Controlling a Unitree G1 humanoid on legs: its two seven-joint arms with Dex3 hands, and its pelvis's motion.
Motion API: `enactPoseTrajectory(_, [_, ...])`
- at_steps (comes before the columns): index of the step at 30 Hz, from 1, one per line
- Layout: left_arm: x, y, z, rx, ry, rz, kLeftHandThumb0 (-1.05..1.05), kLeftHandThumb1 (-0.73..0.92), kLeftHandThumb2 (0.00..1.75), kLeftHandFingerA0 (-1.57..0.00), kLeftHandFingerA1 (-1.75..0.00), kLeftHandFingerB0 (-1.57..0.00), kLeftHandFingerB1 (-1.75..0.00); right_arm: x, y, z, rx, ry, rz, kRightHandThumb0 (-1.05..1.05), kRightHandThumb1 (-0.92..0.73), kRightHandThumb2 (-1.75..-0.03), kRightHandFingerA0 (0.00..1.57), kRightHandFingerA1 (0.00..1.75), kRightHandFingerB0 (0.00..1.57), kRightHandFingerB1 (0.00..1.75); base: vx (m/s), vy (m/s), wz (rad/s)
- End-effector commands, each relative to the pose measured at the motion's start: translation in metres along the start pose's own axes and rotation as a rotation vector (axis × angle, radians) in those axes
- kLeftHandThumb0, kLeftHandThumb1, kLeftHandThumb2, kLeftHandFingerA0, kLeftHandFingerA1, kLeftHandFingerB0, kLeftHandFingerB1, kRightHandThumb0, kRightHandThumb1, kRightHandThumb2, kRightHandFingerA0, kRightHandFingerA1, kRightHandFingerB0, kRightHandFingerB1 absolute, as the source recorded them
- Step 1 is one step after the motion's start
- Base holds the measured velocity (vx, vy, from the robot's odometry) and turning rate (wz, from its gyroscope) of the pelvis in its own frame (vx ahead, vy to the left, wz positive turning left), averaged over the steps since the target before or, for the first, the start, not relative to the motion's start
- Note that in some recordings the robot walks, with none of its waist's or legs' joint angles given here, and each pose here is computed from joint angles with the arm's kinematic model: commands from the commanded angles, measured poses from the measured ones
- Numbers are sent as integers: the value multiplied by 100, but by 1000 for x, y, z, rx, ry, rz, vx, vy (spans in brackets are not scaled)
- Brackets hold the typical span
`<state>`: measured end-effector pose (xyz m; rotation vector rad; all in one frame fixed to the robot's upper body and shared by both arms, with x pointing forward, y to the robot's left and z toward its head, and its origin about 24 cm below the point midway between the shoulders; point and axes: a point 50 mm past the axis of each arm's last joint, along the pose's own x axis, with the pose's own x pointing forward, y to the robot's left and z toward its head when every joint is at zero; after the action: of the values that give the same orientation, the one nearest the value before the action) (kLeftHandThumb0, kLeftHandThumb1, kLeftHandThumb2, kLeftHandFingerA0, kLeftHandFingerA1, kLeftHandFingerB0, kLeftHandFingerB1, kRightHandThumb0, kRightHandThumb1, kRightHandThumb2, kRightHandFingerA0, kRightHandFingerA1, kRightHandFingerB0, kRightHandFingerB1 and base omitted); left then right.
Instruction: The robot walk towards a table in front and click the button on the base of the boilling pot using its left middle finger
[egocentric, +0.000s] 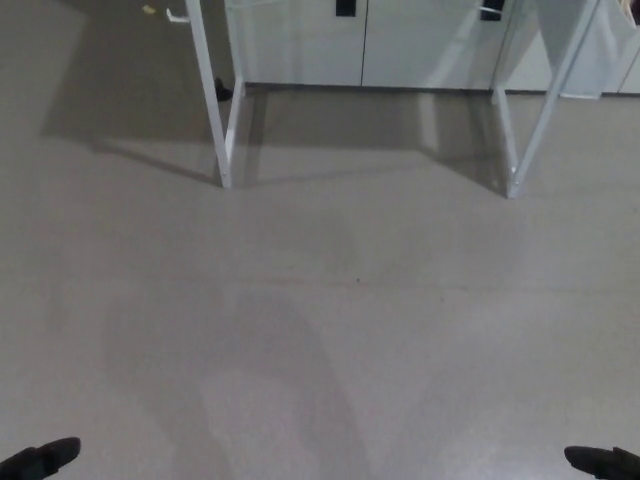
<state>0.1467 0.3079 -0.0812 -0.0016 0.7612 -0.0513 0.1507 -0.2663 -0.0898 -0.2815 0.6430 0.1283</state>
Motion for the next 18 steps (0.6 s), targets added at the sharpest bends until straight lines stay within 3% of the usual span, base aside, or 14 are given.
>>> enactPoseTrajectory(1, [-3, 4, 2, 55, -11, 18, -29, 54, 62, -27, -44, -22, -36, -3, -5, -2, -30, 8, -5, -39, -60, -58, 64, 45, 34, 35, 25, -215, 4])
enactPoseTrajectory(9, [-4, 4, 1, 69, -9, 22, -30, 53, 62, -28, -45, -24, -36, -3, -4, -4, -34, 22, -2, -39, -60, -58, 63, 45, 34, 34, 148, -218, 1])
enactPoseTrajectory(18, [-2, 4, 1, 55, -7, 32, -27, 53, 61, -29, -45, -25, -36, -2, -3, -2, -53, 21, 7, -38, -61, -58, 62, 45, 32, 35, 170, 63, 3])
